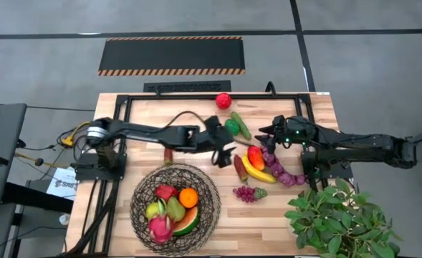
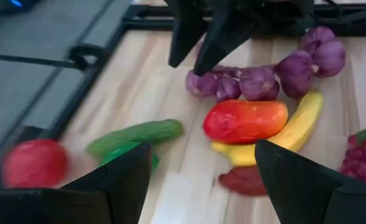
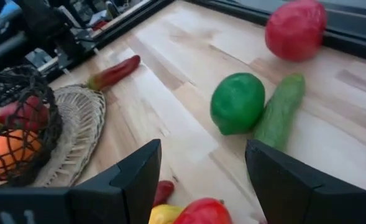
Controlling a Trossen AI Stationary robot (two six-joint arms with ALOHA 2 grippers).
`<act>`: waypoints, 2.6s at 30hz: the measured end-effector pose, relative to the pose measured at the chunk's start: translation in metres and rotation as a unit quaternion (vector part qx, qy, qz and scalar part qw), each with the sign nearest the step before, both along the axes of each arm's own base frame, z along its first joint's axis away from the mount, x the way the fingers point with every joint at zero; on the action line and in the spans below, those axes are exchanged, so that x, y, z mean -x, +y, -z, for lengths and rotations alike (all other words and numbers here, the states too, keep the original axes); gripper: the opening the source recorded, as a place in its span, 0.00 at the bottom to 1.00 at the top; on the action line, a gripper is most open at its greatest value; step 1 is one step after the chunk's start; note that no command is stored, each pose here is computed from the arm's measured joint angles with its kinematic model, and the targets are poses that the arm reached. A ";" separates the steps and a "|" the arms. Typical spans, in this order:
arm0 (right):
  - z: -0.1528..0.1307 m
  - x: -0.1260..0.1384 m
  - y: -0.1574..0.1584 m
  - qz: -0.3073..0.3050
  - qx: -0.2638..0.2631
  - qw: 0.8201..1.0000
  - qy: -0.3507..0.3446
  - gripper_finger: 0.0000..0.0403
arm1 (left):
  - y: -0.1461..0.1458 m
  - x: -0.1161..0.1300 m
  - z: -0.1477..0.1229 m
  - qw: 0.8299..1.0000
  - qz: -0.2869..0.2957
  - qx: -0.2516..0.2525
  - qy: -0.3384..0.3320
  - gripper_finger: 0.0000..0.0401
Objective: Build produce basket
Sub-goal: Put the red apple into the woven basket
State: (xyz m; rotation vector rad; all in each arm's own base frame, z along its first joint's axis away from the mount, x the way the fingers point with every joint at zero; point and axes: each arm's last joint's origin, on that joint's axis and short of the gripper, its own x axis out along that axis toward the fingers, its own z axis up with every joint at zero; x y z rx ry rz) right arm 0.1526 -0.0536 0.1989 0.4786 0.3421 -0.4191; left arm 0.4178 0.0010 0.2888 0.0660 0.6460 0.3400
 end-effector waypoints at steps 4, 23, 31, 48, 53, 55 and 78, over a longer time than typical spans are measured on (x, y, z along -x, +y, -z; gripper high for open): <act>0.003 0.001 -0.003 0.030 0.006 0.999 0.017 0.63 | 0.022 -0.007 0.012 1.000 -0.003 0.018 0.007 0.67; -0.008 -0.032 -0.036 0.215 -0.066 0.918 0.327 0.63 | 0.021 0.077 -0.096 0.996 0.024 0.029 -0.077 0.67; -0.013 -0.047 -0.036 0.256 -0.087 0.914 0.304 0.63 | 0.013 0.131 -0.130 0.996 0.019 0.020 -0.080 0.67; -0.017 -0.085 -0.074 0.164 0.030 0.969 0.185 0.63 | 0.005 0.128 -0.046 0.985 0.009 0.052 -0.167 0.67; -0.018 -0.099 -0.108 0.197 0.042 0.964 0.174 0.63 | 0.002 0.125 -0.025 0.967 0.045 0.095 -0.233 0.67; -0.017 -0.107 -0.123 0.198 0.051 0.959 0.195 0.63 | 0.002 0.125 -0.023 0.967 0.042 0.104 -0.230 0.67; 0.017 -0.186 -0.206 0.079 0.022 0.969 0.231 0.63 | -0.011 0.131 -0.034 0.957 0.076 0.128 -0.249 0.67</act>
